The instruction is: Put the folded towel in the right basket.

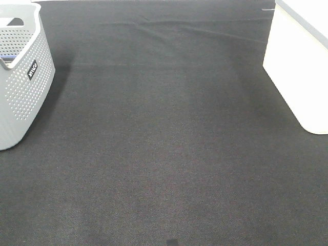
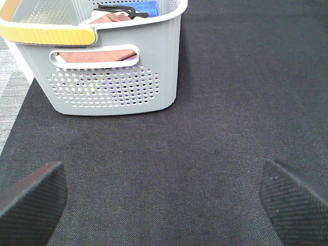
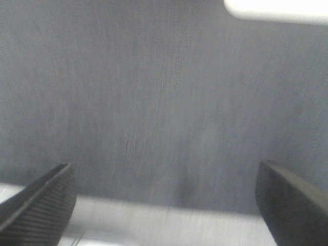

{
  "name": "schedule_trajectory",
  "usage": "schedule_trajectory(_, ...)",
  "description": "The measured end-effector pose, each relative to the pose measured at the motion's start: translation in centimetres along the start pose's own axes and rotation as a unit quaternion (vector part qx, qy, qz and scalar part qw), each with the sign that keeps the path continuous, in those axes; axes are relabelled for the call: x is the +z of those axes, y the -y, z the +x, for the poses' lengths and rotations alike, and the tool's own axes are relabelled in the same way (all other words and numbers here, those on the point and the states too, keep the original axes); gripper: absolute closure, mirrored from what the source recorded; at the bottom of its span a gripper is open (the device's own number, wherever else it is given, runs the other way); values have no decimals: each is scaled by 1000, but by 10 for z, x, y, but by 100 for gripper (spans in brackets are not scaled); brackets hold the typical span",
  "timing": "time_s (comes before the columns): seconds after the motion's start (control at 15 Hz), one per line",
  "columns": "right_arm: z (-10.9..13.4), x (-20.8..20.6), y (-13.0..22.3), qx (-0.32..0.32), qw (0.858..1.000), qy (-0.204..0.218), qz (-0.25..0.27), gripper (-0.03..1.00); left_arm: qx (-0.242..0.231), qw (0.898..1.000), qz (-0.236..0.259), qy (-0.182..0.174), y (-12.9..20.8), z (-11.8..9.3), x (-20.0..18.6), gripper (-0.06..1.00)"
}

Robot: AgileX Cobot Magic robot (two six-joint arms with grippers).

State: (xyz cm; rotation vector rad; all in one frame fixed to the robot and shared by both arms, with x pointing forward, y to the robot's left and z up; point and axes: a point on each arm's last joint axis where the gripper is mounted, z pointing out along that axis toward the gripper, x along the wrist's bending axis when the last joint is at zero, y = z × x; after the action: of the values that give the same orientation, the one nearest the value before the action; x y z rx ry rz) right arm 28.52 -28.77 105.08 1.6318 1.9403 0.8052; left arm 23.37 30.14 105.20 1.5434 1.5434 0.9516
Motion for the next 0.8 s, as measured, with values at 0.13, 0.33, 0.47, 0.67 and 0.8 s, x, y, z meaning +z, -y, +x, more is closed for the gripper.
schedule_trajectory(0.13,1,-10,8,-3,999,2,-37,9,0,1000,0,0,0,0,0,-3)
schedule_trajectory(0.33,3,-21,16,-7,997,6,-78,9,0,1000,0,0,0,0,0,-3)
schedule_trajectory(0.47,3,-22,17,-7,997,6,-82,9,0,1000,0,0,0,0,0,-3)
schedule_trajectory(0.67,3,-22,17,-7,997,6,-82,9,0,1000,0,0,0,0,0,-3)
schedule_trajectory(0.8,3,-22,17,-7,997,6,-82,10,0,1000,0,0,0,0,0,-3)
